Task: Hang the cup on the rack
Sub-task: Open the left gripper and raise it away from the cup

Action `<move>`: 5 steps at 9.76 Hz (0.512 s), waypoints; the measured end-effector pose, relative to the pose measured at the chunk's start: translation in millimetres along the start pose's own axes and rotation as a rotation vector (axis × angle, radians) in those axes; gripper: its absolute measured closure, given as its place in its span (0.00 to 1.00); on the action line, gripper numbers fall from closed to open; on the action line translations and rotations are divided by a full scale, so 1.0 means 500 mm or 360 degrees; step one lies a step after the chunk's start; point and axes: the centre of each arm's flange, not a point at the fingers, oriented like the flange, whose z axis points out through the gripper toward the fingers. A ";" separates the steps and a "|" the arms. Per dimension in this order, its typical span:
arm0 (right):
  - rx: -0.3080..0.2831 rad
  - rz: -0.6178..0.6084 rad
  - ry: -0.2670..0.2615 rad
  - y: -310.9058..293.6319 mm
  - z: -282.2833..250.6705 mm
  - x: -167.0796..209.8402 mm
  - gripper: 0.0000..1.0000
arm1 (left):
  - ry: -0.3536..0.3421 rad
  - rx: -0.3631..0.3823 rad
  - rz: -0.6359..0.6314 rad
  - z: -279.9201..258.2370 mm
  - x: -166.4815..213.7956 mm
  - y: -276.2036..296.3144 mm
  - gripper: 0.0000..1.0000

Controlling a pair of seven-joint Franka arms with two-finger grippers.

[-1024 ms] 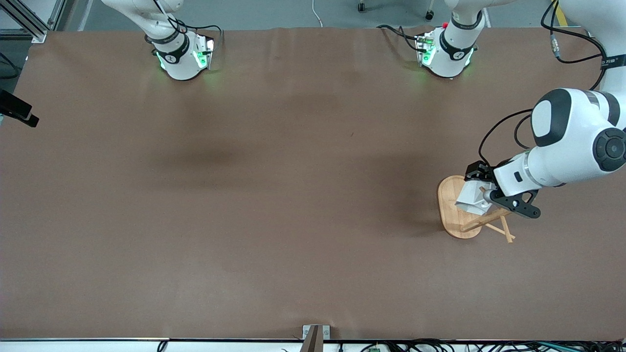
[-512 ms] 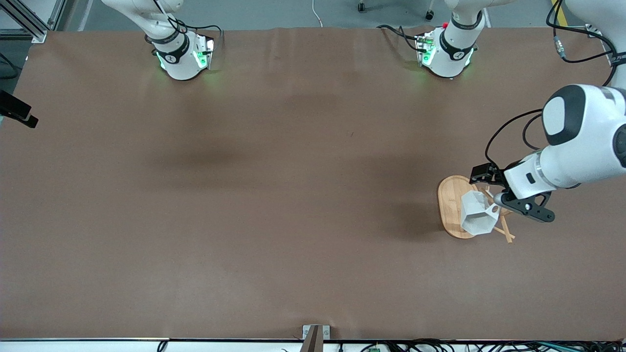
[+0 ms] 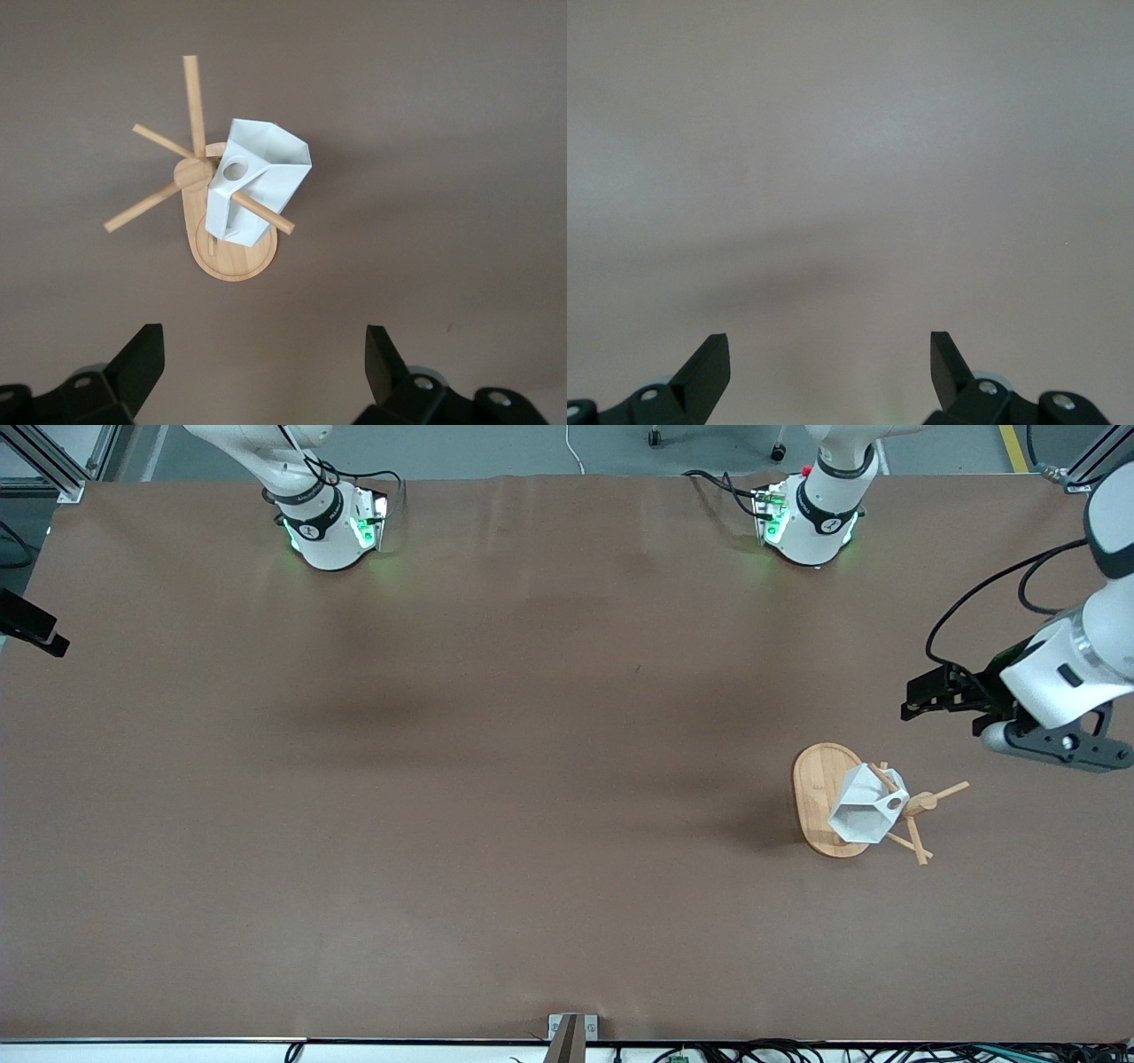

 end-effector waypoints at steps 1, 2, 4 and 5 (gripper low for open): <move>0.0000 -0.0001 0.0000 0.000 0.000 0.000 0.00 | 0.0038 0.0008 -0.0071 -0.026 -0.009 0.017 0.00; 0.0000 -0.0002 0.0001 0.000 0.000 0.000 0.00 | 0.0079 0.0040 -0.0079 -0.055 -0.021 0.036 0.00; 0.0000 -0.0004 0.0002 -0.001 0.000 0.000 0.00 | 0.0156 0.0149 -0.0032 -0.110 -0.043 0.057 0.00; 0.0000 -0.0005 0.0002 -0.001 0.000 0.000 0.00 | 0.0204 0.0175 -0.0006 -0.143 -0.058 0.076 0.00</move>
